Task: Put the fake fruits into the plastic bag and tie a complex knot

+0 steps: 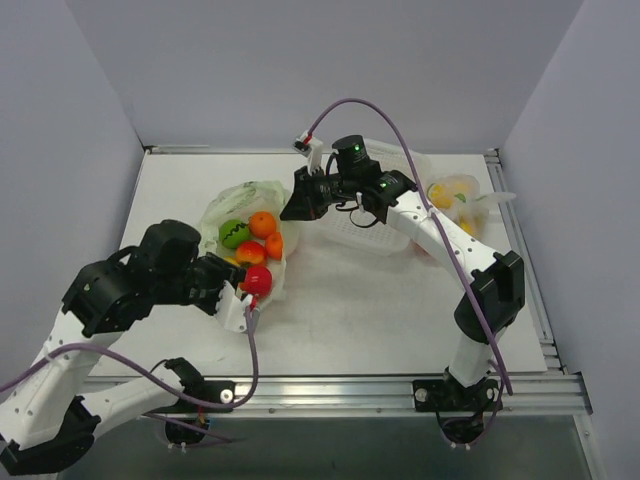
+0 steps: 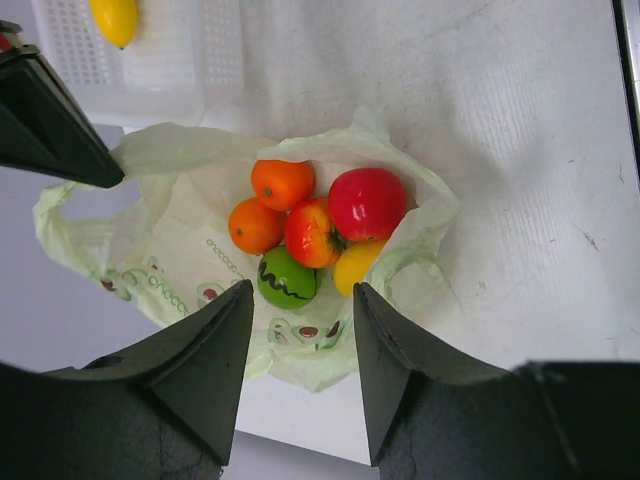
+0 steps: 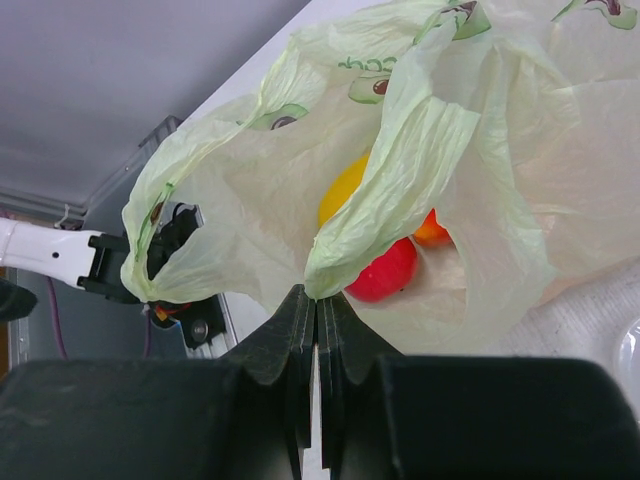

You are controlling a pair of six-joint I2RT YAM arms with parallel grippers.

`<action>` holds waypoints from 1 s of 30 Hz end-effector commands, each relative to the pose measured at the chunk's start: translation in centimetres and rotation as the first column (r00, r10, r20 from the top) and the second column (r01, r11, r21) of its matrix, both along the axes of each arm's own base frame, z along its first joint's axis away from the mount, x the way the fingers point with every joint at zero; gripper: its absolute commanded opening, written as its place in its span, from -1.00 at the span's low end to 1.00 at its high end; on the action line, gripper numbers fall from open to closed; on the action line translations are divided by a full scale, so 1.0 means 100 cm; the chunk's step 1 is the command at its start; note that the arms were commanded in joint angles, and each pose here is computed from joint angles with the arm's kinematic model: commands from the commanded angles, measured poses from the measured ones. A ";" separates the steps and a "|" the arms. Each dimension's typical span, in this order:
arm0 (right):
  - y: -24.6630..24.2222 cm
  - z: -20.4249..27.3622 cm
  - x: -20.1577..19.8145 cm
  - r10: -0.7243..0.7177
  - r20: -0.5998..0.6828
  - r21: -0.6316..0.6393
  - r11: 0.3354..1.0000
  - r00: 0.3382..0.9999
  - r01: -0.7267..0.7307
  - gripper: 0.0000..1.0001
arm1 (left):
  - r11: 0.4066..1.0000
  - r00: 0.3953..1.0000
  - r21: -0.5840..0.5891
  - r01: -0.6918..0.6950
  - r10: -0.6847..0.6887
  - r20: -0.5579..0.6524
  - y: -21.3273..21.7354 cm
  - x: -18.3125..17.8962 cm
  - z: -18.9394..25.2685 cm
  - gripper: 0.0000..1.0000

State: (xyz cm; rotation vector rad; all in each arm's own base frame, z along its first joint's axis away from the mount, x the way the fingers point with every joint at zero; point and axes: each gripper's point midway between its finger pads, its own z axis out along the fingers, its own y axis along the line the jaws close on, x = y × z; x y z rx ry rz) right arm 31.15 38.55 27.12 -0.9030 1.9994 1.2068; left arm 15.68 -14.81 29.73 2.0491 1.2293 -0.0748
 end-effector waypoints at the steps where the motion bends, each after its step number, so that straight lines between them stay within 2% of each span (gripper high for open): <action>1: -0.002 0.019 -0.002 0.010 0.050 0.031 0.999 0.999 -0.011 -1.00 | 0.990 0.991 0.138 0.018 0.001 -0.134 0.041 -0.045 -0.028 0.08; 5: -0.003 0.015 -0.001 0.009 0.051 0.022 1.000 0.999 -0.010 -1.00 | 0.989 0.994 0.150 0.018 -0.001 -0.112 0.048 -0.048 -0.031 0.08; 10: -0.004 0.010 0.000 0.008 0.044 0.009 1.000 0.999 -0.008 -1.00 | 0.959 0.995 0.283 0.025 0.004 -0.101 0.064 -0.042 -0.060 0.10; 14: -0.004 0.009 0.001 0.009 0.043 0.007 1.000 0.999 -0.009 -1.00 | 0.932 0.992 0.360 0.038 0.007 -0.123 0.066 -0.034 -0.072 0.14; 19: -0.003 0.009 0.001 0.009 0.038 0.007 1.000 0.999 -0.009 -1.00 | 0.915 0.989 0.399 0.064 -0.006 -0.146 0.062 -0.027 -0.077 0.15; 24: -0.004 0.013 -0.001 0.017 0.037 0.016 1.000 0.999 -0.017 -1.00 | 0.884 0.985 0.460 0.085 -0.006 -0.171 0.066 -0.024 -0.093 0.08; 25: -0.004 0.014 -0.002 0.017 0.036 0.019 1.000 0.999 -0.018 -1.00 | 0.885 0.985 0.456 0.090 -0.009 -0.175 0.065 -0.025 -0.095 -0.09; 28: -0.005 0.023 -0.007 0.026 0.033 0.035 0.999 0.999 -0.027 -1.00 | 0.924 0.980 0.369 0.099 -0.025 -0.199 0.052 -0.032 -0.088 -0.44; 29: -0.005 0.028 -0.010 0.033 0.034 0.047 0.998 0.999 -0.034 -1.00 | 0.946 0.979 0.315 0.072 -0.007 -0.201 0.044 -0.033 -0.077 -0.73; 30: -0.005 0.034 -0.013 0.041 0.029 0.061 0.997 0.999 -0.042 -1.00 | 0.968 0.979 0.244 0.049 0.001 -0.204 0.033 -0.033 -0.070 -0.85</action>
